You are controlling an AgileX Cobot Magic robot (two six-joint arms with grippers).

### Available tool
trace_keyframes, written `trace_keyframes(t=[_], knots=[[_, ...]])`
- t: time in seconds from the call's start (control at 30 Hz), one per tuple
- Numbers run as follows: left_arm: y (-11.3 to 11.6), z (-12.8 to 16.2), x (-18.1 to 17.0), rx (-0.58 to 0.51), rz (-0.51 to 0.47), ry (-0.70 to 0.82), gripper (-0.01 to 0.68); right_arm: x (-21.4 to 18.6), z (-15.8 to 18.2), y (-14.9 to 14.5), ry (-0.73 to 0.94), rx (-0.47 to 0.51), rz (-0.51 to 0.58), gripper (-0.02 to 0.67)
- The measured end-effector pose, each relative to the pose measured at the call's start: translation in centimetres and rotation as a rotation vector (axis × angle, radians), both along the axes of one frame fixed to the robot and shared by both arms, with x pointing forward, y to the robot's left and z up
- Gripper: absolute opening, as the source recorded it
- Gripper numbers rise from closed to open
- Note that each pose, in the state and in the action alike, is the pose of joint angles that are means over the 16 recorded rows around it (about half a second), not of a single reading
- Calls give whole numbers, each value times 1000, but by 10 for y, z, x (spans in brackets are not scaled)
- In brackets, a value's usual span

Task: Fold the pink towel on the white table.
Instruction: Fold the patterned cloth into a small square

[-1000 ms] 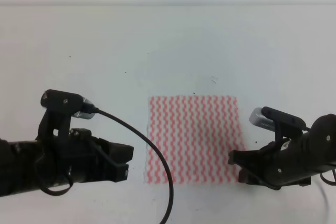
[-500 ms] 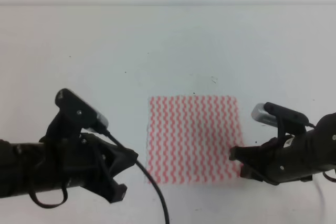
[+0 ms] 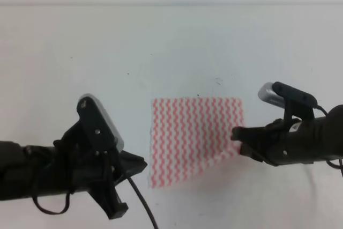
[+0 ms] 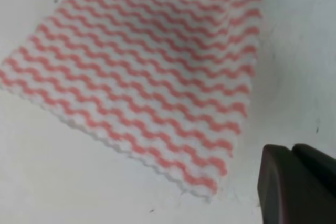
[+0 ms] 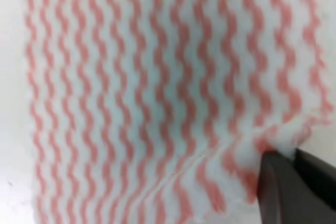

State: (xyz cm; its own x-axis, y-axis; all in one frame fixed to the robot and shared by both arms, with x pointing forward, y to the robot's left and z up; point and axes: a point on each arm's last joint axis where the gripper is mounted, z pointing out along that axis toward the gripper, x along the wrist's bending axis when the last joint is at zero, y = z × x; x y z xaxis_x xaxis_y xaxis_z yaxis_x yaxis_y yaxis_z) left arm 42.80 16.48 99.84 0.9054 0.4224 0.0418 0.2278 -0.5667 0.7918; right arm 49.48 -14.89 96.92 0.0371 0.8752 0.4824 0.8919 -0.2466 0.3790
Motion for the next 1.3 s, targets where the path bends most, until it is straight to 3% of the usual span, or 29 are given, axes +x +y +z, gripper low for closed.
trace_keyframes(t=[0.3, 0.6, 0.8, 1.3], knots=[[-7, -16, 5, 25, -115, -21, 147, 8, 4, 2, -42, 8, -17, -17], [-12, -25, 9, 119, -255, -190, 301, 12, -2, 3, -46, 0, -29, -17], [-14, -35, 14, 194, -312, -261, 323, 13, -4, 3, -50, -3, -36, -17], [-18, -71, 30, 279, -313, -269, 325, 14, -4, 3, -58, 0, -42, -17]])
